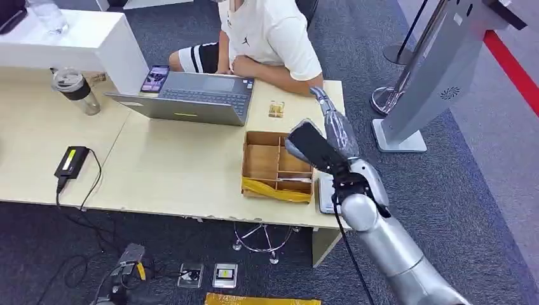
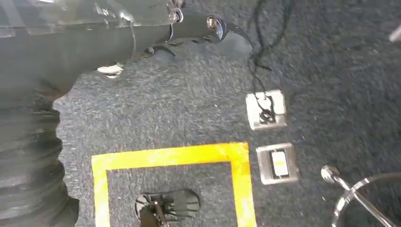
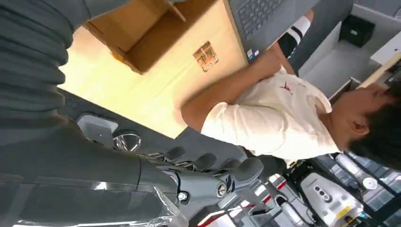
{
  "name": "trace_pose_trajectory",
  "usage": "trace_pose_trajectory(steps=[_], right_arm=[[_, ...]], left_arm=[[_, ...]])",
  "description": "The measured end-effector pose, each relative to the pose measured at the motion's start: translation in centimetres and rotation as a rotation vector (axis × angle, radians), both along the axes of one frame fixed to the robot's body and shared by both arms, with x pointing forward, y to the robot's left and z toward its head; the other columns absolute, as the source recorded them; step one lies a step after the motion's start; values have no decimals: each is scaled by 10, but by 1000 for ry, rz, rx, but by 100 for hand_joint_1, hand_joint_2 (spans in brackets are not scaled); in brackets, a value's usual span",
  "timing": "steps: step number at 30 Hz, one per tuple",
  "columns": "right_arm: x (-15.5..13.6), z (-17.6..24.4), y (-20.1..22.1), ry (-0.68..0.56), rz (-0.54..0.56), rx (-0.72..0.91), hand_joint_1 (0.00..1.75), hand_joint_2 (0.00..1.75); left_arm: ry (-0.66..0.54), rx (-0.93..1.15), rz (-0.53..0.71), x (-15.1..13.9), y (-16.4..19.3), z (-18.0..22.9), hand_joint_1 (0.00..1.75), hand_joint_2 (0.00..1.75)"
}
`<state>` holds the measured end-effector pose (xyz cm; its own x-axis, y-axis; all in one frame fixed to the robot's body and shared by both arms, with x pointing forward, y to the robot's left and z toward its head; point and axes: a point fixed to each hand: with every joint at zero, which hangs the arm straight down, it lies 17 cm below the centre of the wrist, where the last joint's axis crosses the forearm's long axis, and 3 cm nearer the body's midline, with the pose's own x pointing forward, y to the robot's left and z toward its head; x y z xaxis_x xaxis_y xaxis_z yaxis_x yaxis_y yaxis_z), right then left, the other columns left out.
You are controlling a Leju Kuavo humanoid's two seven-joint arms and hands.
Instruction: Pass the card to the sensor for recognition and then transmit it.
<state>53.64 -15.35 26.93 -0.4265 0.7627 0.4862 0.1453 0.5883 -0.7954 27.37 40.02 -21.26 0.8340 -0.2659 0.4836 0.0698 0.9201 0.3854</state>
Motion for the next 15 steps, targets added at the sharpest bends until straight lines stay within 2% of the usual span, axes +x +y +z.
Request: trace_pose_trajectory(steps=[7, 12, 13, 15], right_arm=[[-42, 0, -1, -80, 5, -97, 0, 175], [-44, -1, 0, -88, 5, -106, 0, 175], [-57, -6, 1, -169, -24, -204, 0, 175], [-58, -11, 4, -172, -20, -227, 0, 175]], left_arm=[[36, 17, 2, -24, 13, -8, 0, 175], [38, 18, 2, -25, 13, -9, 0, 175], [43, 28, -2, -31, 15, -11, 0, 175], [45, 37, -7, -32, 16, -11, 0, 175]])
